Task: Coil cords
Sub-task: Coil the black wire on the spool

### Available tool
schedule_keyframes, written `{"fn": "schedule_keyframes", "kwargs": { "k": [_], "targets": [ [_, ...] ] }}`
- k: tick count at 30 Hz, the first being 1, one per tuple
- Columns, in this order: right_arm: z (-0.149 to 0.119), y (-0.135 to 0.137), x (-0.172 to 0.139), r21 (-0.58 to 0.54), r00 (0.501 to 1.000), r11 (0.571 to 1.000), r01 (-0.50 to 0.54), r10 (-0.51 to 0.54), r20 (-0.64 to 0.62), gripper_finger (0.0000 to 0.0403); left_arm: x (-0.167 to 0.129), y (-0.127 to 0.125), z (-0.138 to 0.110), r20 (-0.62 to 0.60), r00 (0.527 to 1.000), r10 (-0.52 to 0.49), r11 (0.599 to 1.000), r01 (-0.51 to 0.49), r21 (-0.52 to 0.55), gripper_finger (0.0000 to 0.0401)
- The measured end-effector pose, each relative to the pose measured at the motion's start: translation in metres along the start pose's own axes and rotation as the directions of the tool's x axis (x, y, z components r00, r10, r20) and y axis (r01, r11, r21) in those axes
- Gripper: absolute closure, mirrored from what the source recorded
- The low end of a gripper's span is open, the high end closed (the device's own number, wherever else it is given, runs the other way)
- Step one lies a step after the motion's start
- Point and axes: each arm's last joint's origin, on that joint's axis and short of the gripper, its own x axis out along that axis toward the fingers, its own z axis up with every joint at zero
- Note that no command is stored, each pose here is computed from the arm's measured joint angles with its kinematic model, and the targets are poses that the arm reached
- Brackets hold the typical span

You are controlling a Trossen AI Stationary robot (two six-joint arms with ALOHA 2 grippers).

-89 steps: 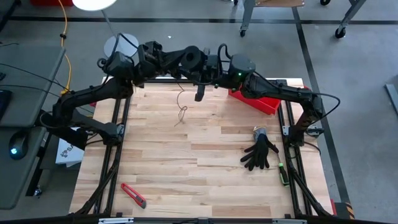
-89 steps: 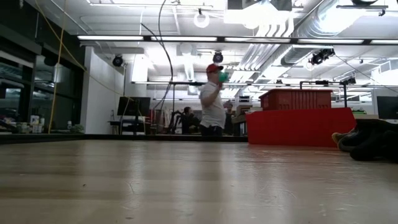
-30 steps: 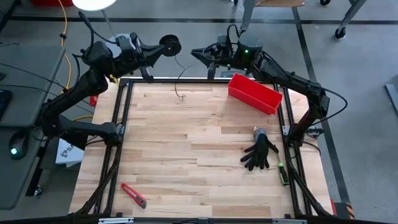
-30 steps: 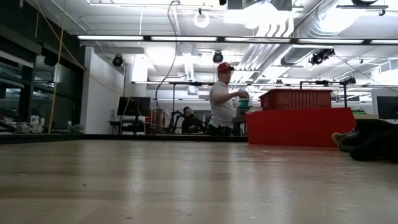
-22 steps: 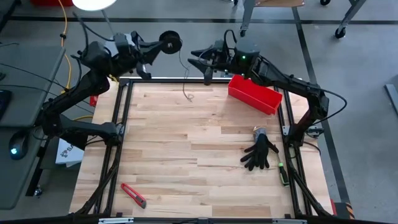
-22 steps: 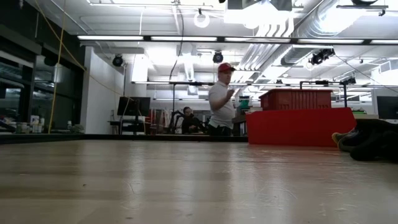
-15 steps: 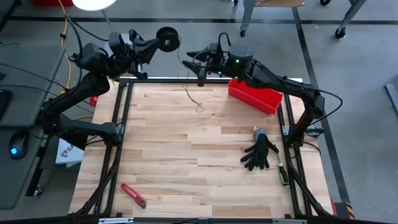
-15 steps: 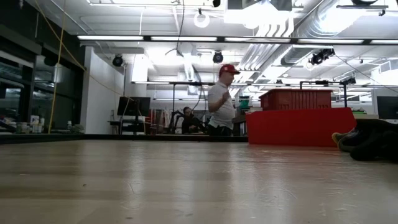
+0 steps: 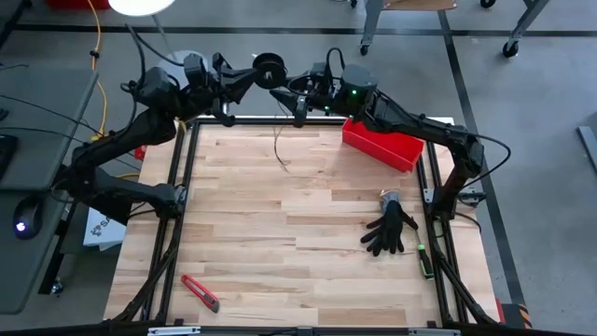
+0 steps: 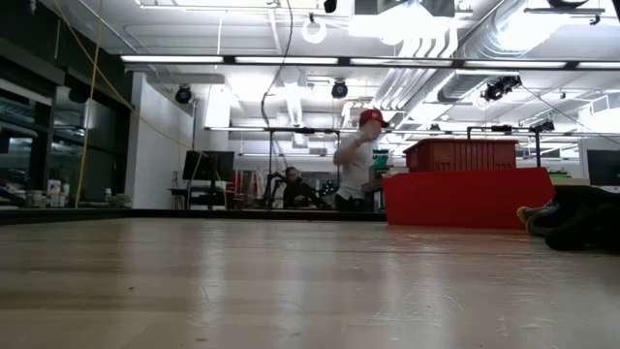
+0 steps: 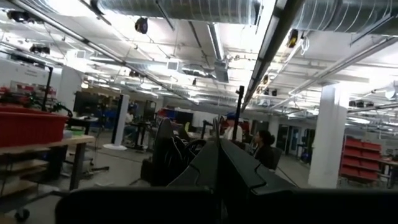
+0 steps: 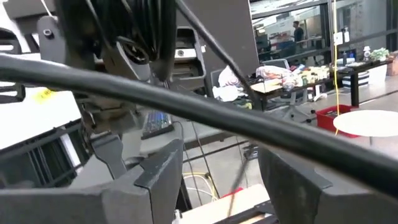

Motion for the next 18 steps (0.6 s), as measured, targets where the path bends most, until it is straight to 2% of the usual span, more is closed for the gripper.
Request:
{"fn": "schedule_keyframes", "kwargs": {
  "k": [3,10,18],
  "targets": [
    [-0.0014,-0.0004,0.0000,-0.024,1.000,1.000,0.009,-0.009,-0.013,0.0227,0.0025,0.0011,-0.0030,-0.008,1.000,0.001,1.000,-0.001,-0.001,0.0400],
    [0.0004,-0.0008,-0.0012,-0.049,1.000,0.998,0.029,-0.029,-0.005,0.0313,-0.0014,0.0011,0.0019,0.010,1.000,0.022,0.999,-0.023,0.035,0.0400],
    [0.0032,-0.0021,-0.0031,-0.071,0.998,0.995,0.068,-0.068,0.010,0.0324,-0.0016,0.0011,0.0013,0.002,1.000,0.026,0.999,-0.026,0.029,0.0400]
  ]
}}
